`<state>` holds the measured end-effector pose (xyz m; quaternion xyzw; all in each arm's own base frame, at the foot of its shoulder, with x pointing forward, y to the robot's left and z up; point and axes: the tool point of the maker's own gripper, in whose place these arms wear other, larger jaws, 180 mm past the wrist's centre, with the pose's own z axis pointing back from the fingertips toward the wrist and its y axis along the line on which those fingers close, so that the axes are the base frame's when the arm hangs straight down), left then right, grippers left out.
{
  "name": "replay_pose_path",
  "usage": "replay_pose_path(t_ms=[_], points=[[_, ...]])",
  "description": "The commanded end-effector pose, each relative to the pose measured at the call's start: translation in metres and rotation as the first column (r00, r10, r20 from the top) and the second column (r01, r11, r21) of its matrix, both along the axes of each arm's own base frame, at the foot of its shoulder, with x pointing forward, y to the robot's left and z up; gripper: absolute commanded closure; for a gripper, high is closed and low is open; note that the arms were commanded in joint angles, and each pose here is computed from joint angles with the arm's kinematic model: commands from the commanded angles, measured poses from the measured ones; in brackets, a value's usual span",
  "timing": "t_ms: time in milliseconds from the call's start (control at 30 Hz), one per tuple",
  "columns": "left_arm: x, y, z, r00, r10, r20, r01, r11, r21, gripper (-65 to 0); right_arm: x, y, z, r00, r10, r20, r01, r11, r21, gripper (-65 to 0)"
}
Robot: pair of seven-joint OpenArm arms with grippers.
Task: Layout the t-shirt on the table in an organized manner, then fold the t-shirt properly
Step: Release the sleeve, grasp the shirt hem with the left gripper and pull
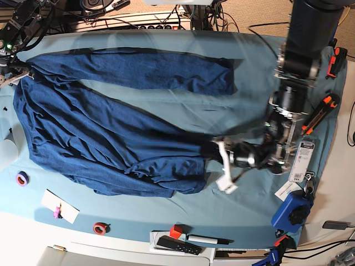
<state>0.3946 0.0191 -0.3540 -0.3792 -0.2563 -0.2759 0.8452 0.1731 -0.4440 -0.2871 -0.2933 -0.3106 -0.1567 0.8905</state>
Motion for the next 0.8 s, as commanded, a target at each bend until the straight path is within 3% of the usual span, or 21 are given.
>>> replay_pose_path(t_ms=[0,300,433,767], points=[[0.014,0.004,0.024,0.998,-0.003,0.059,0.005,0.999,-0.034,0.0,0.005,-0.006,0.016,0.999,0.01,0.03,-0.008,0.999,-0.046,-27.1],[-0.008,0.058,0.029,0.997,-0.011,-0.071,0.007,0.998,-0.059,0.0,0.005,-0.006,0.016,0.999,0.01,0.03,-0.008,0.999,-0.046,-27.1],[-0.028,0.06,0.04,0.987,-0.078,-0.139,0.057,0.987,-0.152,0.0,0.005,-0.006,0.016,0.999,0.01,0.031,-0.008,0.999,-0.046,-27.1],[-0.054,0.06,0.014,0.972,-0.069,-0.225,0.034,0.987,-0.156,0.0,0.005,-0.006,0.016,0.999,0.01,0.031,-0.009,0.999,-0.047,-27.1]])
